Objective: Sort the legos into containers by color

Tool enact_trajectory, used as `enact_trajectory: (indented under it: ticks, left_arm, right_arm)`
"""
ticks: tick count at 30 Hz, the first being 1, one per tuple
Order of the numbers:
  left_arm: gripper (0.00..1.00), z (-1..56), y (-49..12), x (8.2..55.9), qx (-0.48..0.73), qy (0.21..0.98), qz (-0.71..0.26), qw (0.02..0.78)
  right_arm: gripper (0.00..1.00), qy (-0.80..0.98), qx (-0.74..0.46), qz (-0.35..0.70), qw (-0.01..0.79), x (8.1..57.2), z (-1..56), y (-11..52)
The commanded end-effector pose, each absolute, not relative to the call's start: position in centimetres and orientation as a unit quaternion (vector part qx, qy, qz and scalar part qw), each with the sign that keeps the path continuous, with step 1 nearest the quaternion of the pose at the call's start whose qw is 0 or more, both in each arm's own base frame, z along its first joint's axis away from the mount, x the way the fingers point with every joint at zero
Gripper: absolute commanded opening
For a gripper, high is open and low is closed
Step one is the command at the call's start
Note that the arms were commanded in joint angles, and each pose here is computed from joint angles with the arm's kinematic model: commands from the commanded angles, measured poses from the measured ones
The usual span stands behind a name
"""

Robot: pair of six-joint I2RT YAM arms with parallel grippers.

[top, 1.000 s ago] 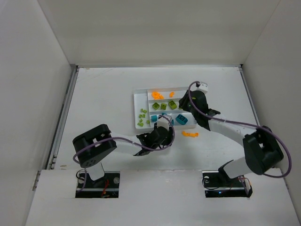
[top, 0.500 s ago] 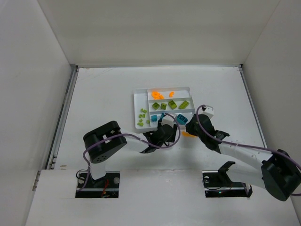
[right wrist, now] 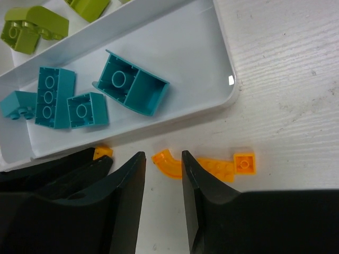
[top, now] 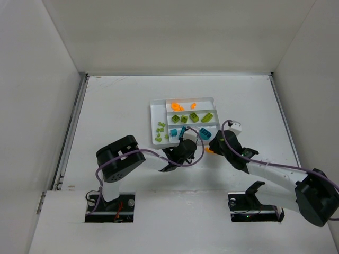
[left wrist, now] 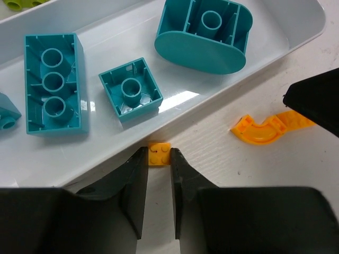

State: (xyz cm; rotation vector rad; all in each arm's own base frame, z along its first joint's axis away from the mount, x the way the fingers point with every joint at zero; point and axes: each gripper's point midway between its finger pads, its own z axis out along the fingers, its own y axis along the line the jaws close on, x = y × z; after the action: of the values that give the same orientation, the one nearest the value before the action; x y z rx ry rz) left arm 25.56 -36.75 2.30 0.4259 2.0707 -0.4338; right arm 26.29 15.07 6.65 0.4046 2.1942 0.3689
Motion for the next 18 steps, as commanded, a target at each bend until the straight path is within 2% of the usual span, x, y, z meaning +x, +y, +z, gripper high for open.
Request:
enact_trajectory:
  ticks: [1,8,18]
  left_arm:
    - [0.15,2.8,-36.1,25.7,0.17,0.844,-0.168,0.48]
    - [0.13,6.5,-34.4,24.2,0.13,0.833,-0.214,0.493]
    - [0.13,10.0,-31.5,24.5,0.077,0.825,-0.256,0.497]
  right_arm:
    - [0.39,0.881,0.14,0.148,0.426,26.4,6.8,15.9]
    - [0.45,0.888,0.113,0.147,0.42,27.2,6.3,17.0]
    - [0.53,0.9,0.088,0.153,0.399,28.0,4.3,19.4]
